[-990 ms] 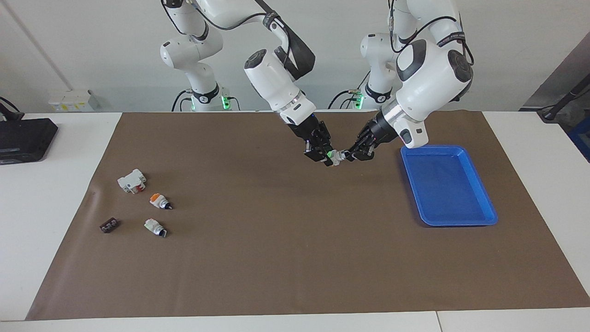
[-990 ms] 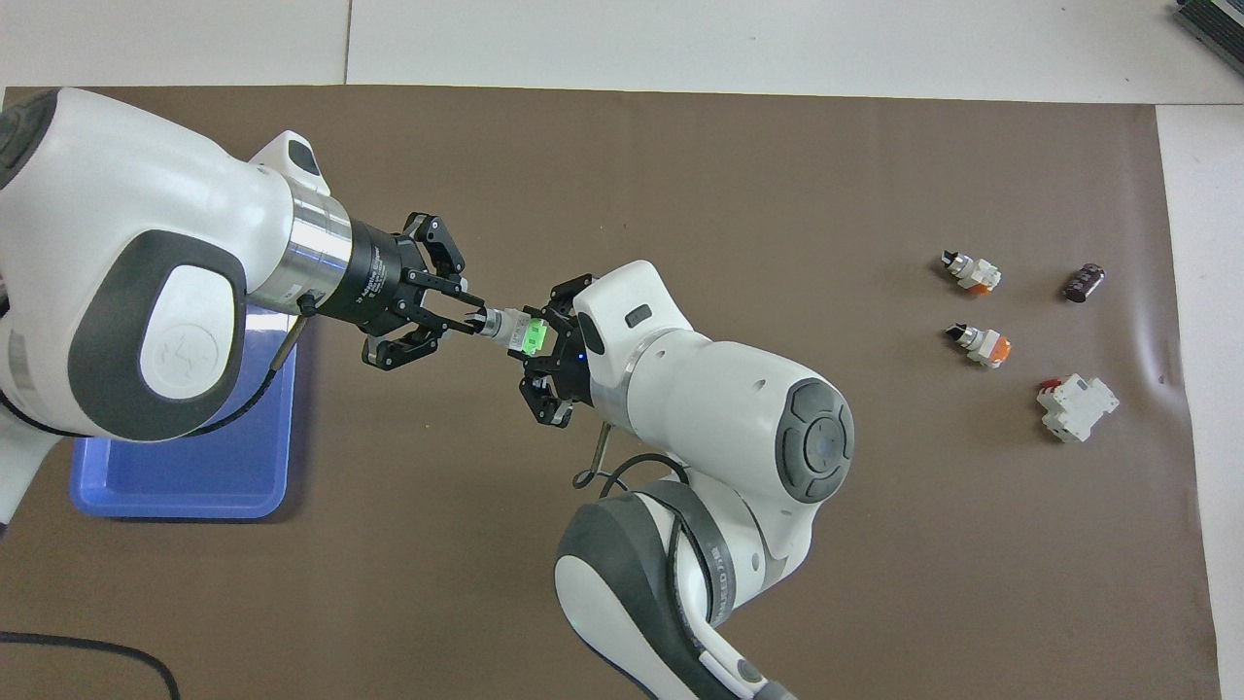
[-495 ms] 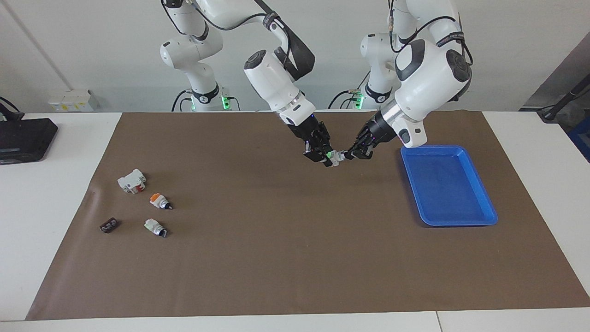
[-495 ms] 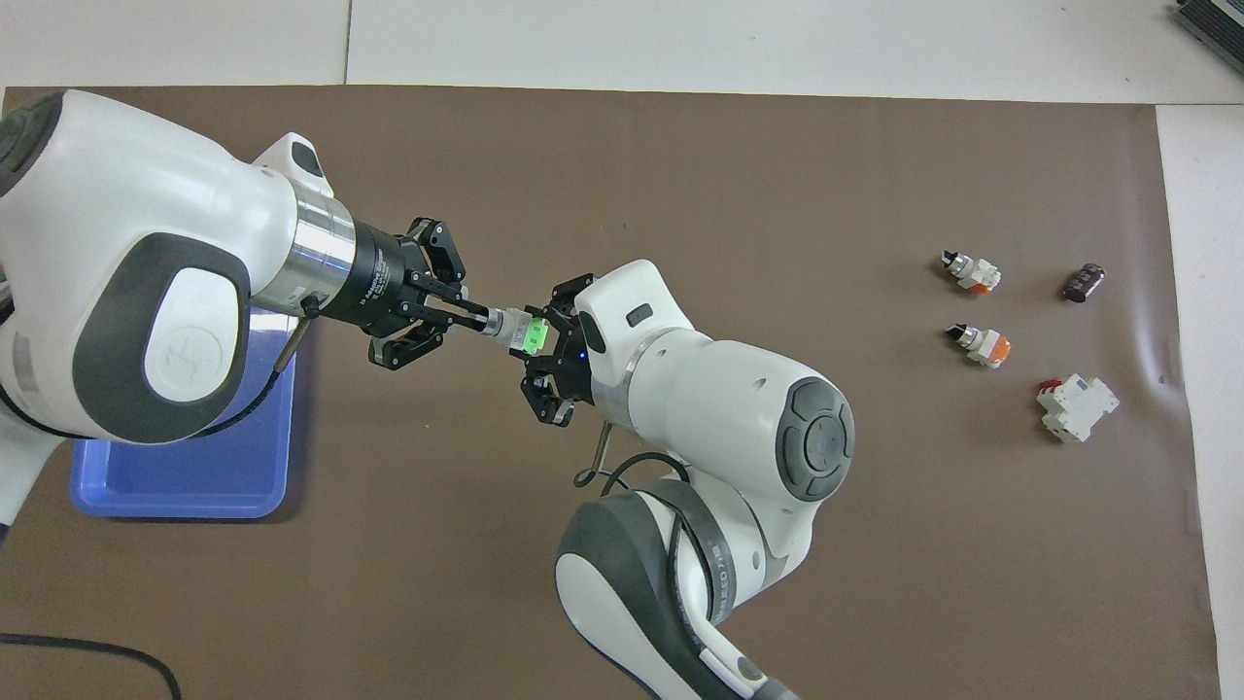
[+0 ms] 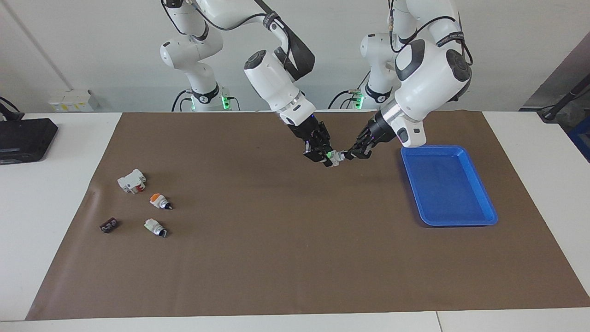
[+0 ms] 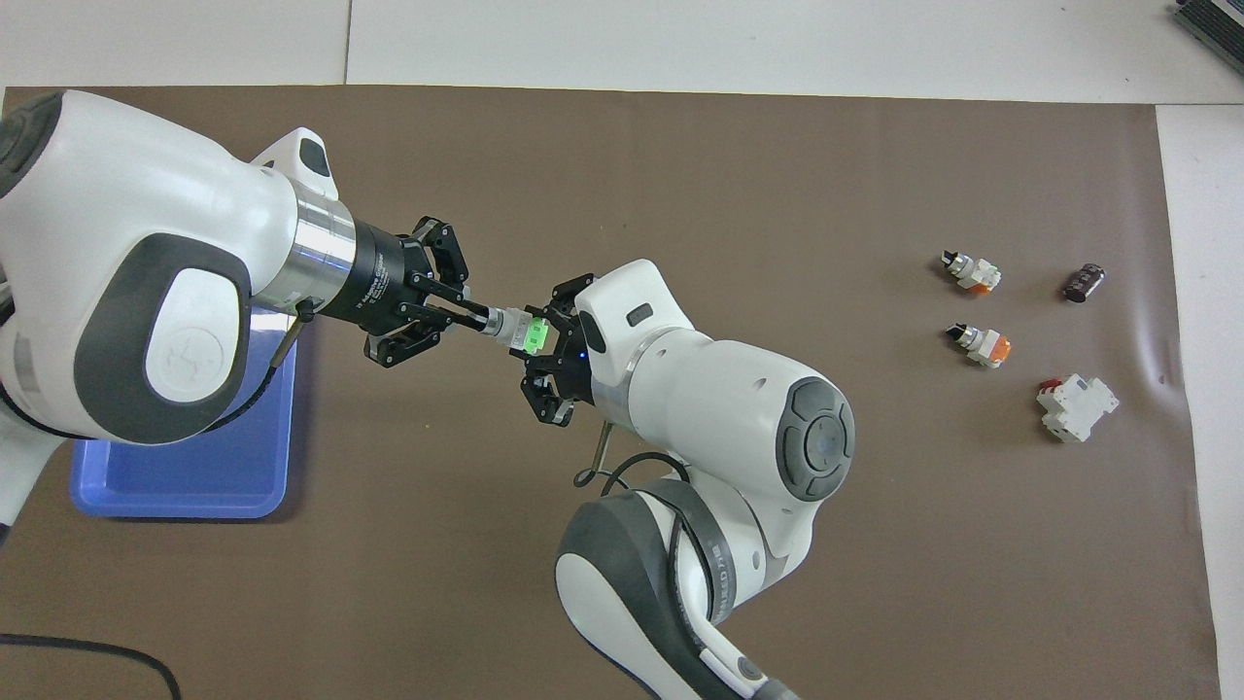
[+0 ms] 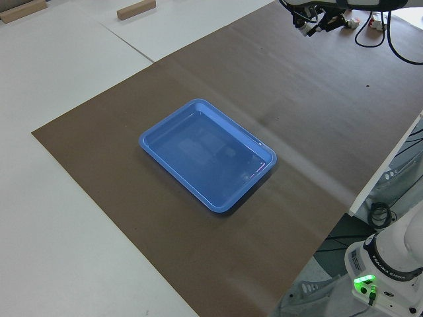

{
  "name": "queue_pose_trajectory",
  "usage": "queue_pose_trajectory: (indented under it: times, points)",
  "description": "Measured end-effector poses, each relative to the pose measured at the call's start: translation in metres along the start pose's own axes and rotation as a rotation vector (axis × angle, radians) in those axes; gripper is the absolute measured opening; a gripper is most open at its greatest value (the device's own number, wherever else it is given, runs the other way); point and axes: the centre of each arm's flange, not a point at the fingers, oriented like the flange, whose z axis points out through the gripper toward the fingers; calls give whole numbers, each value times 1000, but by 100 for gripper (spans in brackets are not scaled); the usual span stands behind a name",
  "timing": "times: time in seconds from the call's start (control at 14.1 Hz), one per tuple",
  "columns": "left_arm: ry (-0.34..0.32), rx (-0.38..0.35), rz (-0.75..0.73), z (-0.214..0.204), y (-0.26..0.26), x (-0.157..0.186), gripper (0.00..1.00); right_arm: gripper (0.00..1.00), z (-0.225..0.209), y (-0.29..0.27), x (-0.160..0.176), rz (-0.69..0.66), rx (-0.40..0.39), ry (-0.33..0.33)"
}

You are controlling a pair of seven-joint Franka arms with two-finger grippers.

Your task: Turn and place switch with both arms

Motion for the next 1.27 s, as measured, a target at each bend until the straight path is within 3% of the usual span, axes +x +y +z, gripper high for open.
queue_pose_trajectory:
  times: [0.42, 0.64, 0.85, 1.27]
  points:
    - [-4, -60, 267, -2, 5, -1, 10, 41, -4, 7, -1, 13, -29, 10]
    - [-7, -66, 310, -2, 5, 0, 10, 41, -4, 7, -2, 14, -30, 10]
    - [-17, -61, 180, 1, 3, 2, 10, 41, -2, 7, -3, 13, -28, 7]
    - [-29, -44, -313, 3, -1, 2, 10, 41, -1, 6, -3, 6, -28, 2]
